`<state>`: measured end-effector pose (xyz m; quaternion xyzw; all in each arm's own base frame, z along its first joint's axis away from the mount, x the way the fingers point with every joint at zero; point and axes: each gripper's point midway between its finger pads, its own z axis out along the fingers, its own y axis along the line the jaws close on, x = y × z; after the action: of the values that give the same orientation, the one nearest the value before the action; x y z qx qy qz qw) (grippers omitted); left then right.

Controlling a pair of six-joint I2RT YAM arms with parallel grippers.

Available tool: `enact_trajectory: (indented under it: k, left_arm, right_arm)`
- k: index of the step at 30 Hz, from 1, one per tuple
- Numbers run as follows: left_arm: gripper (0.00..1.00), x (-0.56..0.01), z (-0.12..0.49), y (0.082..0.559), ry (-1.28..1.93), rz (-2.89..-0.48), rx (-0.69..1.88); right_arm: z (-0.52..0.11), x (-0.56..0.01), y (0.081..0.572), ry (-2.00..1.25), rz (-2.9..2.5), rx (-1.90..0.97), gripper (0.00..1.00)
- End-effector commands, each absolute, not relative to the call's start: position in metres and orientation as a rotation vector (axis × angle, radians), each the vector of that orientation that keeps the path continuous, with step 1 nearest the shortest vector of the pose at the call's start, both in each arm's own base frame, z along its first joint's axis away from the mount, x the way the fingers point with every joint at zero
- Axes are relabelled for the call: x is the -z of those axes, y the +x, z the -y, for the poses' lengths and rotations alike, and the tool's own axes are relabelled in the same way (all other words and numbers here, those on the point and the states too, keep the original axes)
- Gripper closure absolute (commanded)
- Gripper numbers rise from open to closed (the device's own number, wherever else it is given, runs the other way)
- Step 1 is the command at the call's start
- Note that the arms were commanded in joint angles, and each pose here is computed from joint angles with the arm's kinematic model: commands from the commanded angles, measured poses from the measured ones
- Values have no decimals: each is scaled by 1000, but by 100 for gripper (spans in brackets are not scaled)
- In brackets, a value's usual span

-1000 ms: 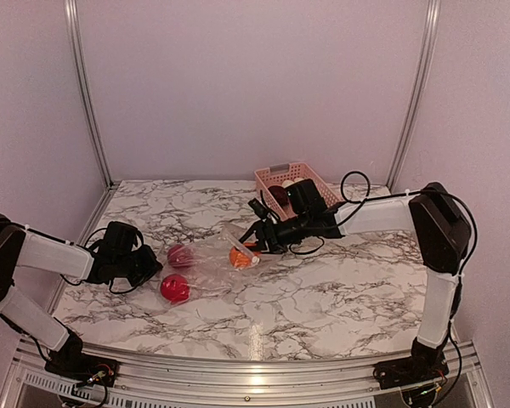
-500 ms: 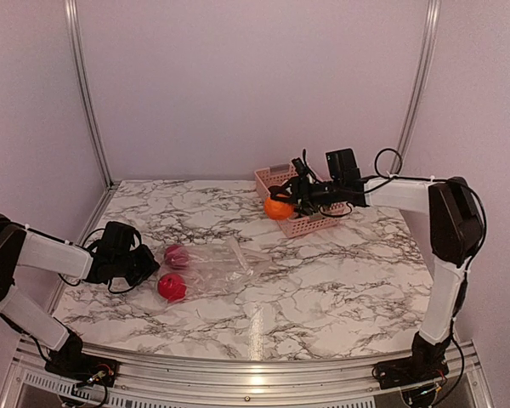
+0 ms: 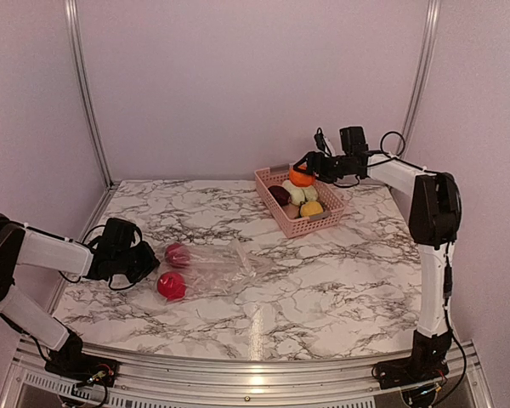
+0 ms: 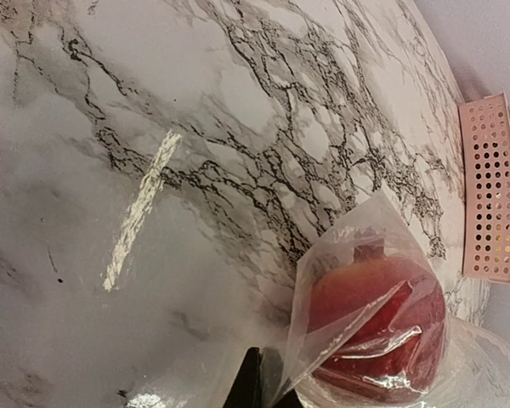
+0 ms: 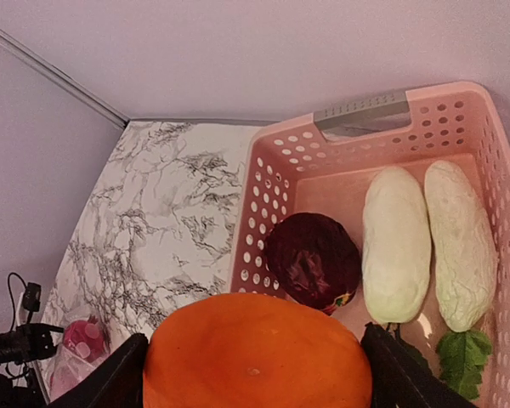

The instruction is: Open the zip-top bag and remove the fake food

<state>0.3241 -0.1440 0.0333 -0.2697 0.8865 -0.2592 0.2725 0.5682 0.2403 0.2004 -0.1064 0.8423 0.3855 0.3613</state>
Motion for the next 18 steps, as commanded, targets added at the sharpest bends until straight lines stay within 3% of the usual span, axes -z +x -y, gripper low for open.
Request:
enact_trajectory:
  k: [1,5,18]
  left_arm:
    - [100,-33,138,327,-718,-2402,636]
    - [100,-32,137,327,-709,-2415,615]
    - [97,-32,139,328,-661,-2448,596]
  right_arm:
    - [-233,-162,566,-323,-2305,-831,26]
    - [-232,-145,561,-346,-2346,-820,25]
    - [-236,-159,554,-460,-2349,-731,1]
